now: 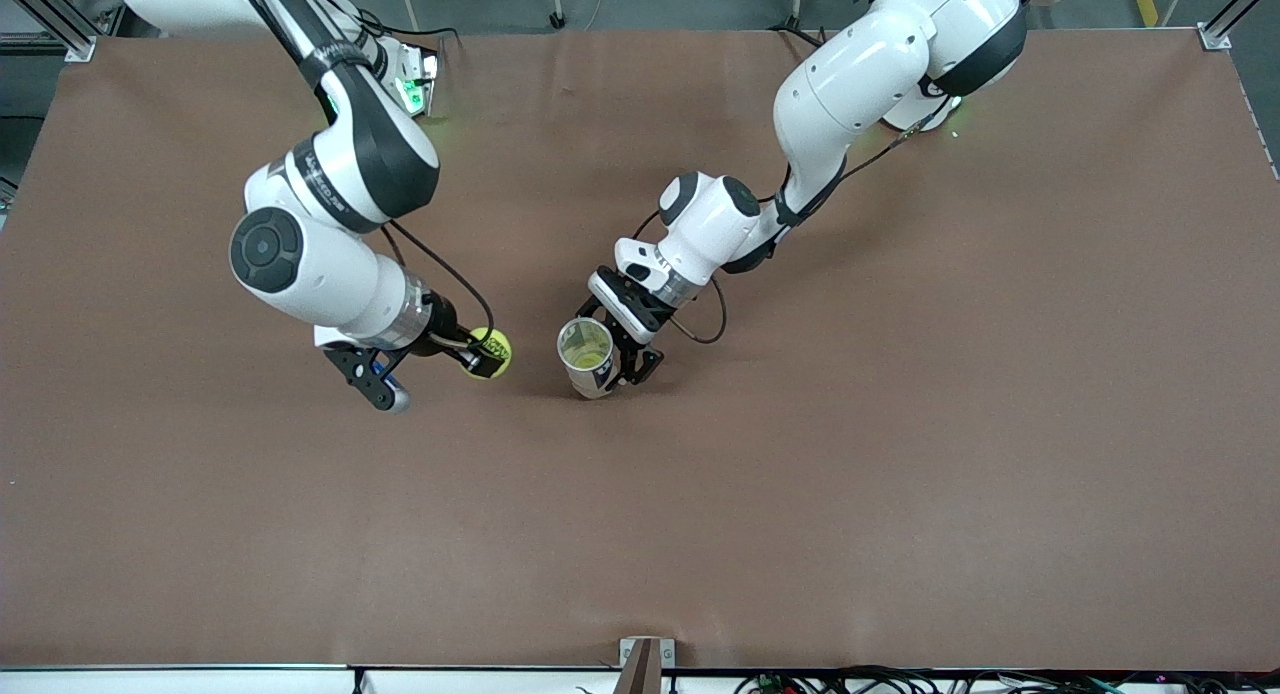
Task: Insert tennis ball vertically with right arm
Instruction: 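Carry the second ball with the right gripper over the can rim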
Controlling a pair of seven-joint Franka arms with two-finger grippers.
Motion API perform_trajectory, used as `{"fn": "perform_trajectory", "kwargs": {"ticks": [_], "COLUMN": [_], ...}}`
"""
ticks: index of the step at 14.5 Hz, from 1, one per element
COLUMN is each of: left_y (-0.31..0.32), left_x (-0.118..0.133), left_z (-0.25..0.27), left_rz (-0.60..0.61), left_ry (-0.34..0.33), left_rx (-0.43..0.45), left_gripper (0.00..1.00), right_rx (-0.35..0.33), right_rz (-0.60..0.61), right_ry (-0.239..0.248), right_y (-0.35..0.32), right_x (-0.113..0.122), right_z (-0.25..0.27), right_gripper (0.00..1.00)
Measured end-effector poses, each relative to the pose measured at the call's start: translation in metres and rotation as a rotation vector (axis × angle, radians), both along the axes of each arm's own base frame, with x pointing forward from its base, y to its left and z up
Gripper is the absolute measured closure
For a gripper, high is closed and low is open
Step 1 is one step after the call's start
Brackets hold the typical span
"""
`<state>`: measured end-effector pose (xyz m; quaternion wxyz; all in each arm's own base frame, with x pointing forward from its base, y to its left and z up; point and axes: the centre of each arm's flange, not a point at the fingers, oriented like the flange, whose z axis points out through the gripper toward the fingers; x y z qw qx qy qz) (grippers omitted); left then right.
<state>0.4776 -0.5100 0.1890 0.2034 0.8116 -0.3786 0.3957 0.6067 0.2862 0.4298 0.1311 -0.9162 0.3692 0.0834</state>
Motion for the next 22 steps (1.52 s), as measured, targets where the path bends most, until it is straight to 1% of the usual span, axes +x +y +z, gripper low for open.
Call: {"fn": "perform_trajectory", "kwargs": {"ticks": [2, 4, 6, 7, 9, 10, 12, 14, 22], "left_y": [0.0, 0.0, 0.0, 0.0, 0.0, 0.0, -0.001, -0.001, -0.001], "left_x": [0.0, 0.0, 0.0, 0.0, 0.0, -0.001, -0.001, -0.002, -0.002], "left_z": [0.0, 0.0, 0.0, 0.0, 0.0, 0.0, 0.0, 0.0, -0.001], "left_rz": [0.0, 0.0, 0.0, 0.0, -0.001, -0.001, -0.002, -0.003, -0.003], "left_ry": [0.0, 0.0, 0.0, 0.0, 0.0, 0.0, 0.001, 0.002, 0.002], "left_rx": [0.0, 0.0, 0.0, 0.0, 0.0, 0.0, 0.0, 0.0, 0.001], "left_gripper": [0.07, 0.07, 0.07, 0.07, 0.07, 0.07, 0.07, 0.07, 0.07], "right_rx": [0.05, 0.064, 0.066, 0.072, 0.118, 0.144, 0.179, 0.183, 0.17], "right_rz": [-0.068, -0.168, -0.26, -0.304, -0.393, -0.424, -0.469, -0.49, -0.492], "right_ry": [0.012, 0.041, 0.088, 0.119, 0.195, 0.221, 0.257, 0.276, 0.306], "right_y": [0.013, 0.019, 0.026, 0.031, 0.04, 0.043, 0.047, 0.049, 0.055], "right_x": [0.001, 0.002, 0.003, 0.003, 0.004, 0.005, 0.008, 0.007, 0.005], "right_z": [0.02, 0.029, 0.022, 0.016, 0.002, -0.003, -0.009, -0.012, -0.024], "right_gripper": [0.37, 0.37, 0.37, 0.37, 0.37, 0.37, 0.37, 0.37, 0.37]}}
